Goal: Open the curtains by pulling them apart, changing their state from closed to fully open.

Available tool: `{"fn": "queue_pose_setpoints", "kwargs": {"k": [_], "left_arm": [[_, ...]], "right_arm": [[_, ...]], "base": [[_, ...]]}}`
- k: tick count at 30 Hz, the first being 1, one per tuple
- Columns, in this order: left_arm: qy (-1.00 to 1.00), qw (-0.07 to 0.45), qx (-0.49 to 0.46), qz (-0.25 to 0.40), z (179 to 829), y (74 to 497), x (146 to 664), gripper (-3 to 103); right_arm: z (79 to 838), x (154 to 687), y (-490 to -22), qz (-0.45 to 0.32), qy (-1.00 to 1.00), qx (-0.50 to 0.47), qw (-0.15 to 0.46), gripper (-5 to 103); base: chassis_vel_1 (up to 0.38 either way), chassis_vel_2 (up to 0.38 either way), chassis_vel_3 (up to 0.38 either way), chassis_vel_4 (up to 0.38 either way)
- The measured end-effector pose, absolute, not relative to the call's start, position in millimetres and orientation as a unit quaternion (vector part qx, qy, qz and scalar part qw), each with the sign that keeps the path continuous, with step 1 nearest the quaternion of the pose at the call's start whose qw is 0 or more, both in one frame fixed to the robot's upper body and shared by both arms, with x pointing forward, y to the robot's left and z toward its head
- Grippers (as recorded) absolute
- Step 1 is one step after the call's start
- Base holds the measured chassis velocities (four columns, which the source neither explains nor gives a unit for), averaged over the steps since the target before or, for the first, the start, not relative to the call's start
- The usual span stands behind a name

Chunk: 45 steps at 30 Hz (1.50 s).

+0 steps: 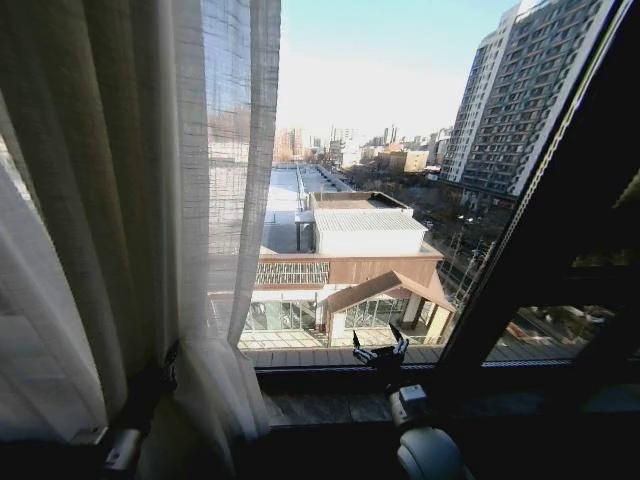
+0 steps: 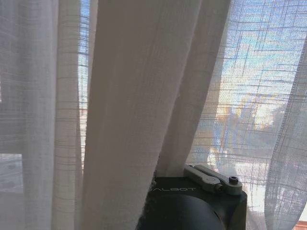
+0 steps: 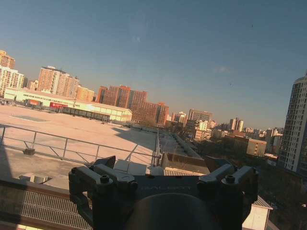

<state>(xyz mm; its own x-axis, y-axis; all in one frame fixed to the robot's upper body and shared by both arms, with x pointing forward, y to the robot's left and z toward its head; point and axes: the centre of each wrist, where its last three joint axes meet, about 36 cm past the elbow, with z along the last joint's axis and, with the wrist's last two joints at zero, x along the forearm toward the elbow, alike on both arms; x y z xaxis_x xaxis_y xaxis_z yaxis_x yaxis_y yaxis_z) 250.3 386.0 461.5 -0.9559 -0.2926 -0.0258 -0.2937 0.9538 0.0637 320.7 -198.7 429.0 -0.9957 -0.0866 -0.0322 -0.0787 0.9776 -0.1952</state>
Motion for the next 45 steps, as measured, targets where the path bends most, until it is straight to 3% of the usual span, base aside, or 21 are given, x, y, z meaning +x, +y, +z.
{"fn": "queue_pose_setpoints", "kwargs": {"k": [4, 6, 9, 13, 16, 17, 18, 20, 23, 25, 28, 29, 33, 35, 39, 45], "left_arm": [[0.951, -0.001, -0.305, 0.047, 462.7, 429.7, 242.0, 0], [0.943, -0.003, -0.329, 0.048, 463.2, 434.1, 241.0, 0], [0.875, -0.015, -0.481, 0.055, 465.2, 455.2, 245.4, 0], [0.809, -0.020, -0.583, 0.066, 467.2, 466.2, 256.7, -3], [0.799, -0.023, -0.596, 0.073, 469.2, 464.9, 259.2, 8], [0.802, -0.022, -0.593, 0.075, 470.5, 462.4, 259.0, 8], [0.828, -0.021, -0.555, 0.077, 475.3, 450.4, 255.8, 18], [0.841, -0.020, -0.535, 0.077, 477.0, 445.9, 254.1, 18], [0.920, -0.002, -0.382, 0.085, 489.8, 422.5, 238.1, 34], [0.933, 0.003, -0.350, 0.088, 492.2, 419.2, 235.5, 34], [0.973, 0.012, -0.208, 0.099, 503.8, 398.8, 226.7, 50], [0.973, 0.012, -0.208, 0.099, 503.8, 398.8, 226.7, 50], [0.991, -0.007, -0.104, 0.087, 501.0, 382.4, 221.1, 72], [0.992, -0.011, -0.091, 0.085, 499.2, 379.1, 220.1, 72], [0.996, -0.016, -0.063, 0.068, 488.1, 367.4, 219.6, 94], [0.998, -0.007, -0.044, 0.046, 476.6, 365.0, 223.3, 100]], "right_arm": [[427.4, 321.8, -195.6, -0.095, 0.994, -0.051, 0.022, 100], [427.3, 321.9, -194.8, -0.095, 0.994, -0.053, 0.022, 100], [425.8, 321.8, -191.0, -0.096, 0.993, -0.063, 0.022, 100], [424.6, 320.9, -189.7, -0.096, 0.993, -0.067, 0.022, 100], [424.0, 320.0, -189.6, -0.097, 0.993, -0.069, 0.021, 100], [423.9, 319.9, -189.7, -0.097, 0.993, -0.069, 0.021, 100], [423.8, 319.4, -189.9, -0.098, 0.993, -0.069, 0.021, 100], [423.9, 319.4, -189.9, -0.098, 0.993, -0.070, 0.021, 100], [424.7, 318.9, -189.6, -0.098, 0.993, -0.070, 0.022, 100], [424.9, 318.8, -189.5, -0.097, 0.993, -0.070, 0.022, 100], [424.5, 317.8, -188.9, -0.096, 0.993, -0.069, 0.021, 100], [424.5, 317.8, -188.9, -0.096, 0.993, -0.069, 0.021, 100], [424.4, 317.9, -188.7, -0.093, 0.993, -0.066, 0.020, 100], [424.4, 318.1, -188.5, -0.092, 0.993, -0.065, 0.020, 100], [425.2, 318.1, -187.1, -0.085, 0.994, -0.060, 0.015, 100], [432.9, 316.0, -186.8, -0.074, 0.996, -0.046, 0.000, 100]], "base": [[0.000, 0.000, 0.000, 0.000], [0.000, 0.000, 0.000, 0.000], [0.000, 0.000, 0.000, 0.000], [0.000, 0.000, 0.000, 0.000], [0.000, 0.000, 0.000, 0.000], [0.000, 0.000, 0.000, 0.000], [0.000, 0.000, 0.000, 0.000], [0.000, 0.000, 0.000, 0.000], [0.000, 0.000, 0.000, 0.000], [0.000, 0.000, 0.000, 0.000], [0.000, 0.000, 0.000, 0.000], [0.000, 0.000, 0.000, 0.000], [0.000, 0.000, 0.000, 0.000], [0.000, 0.000, 0.000, 0.000], [0.000, 0.000, 0.000, 0.000], [0.000, 0.000, 0.000, 0.000]]}}
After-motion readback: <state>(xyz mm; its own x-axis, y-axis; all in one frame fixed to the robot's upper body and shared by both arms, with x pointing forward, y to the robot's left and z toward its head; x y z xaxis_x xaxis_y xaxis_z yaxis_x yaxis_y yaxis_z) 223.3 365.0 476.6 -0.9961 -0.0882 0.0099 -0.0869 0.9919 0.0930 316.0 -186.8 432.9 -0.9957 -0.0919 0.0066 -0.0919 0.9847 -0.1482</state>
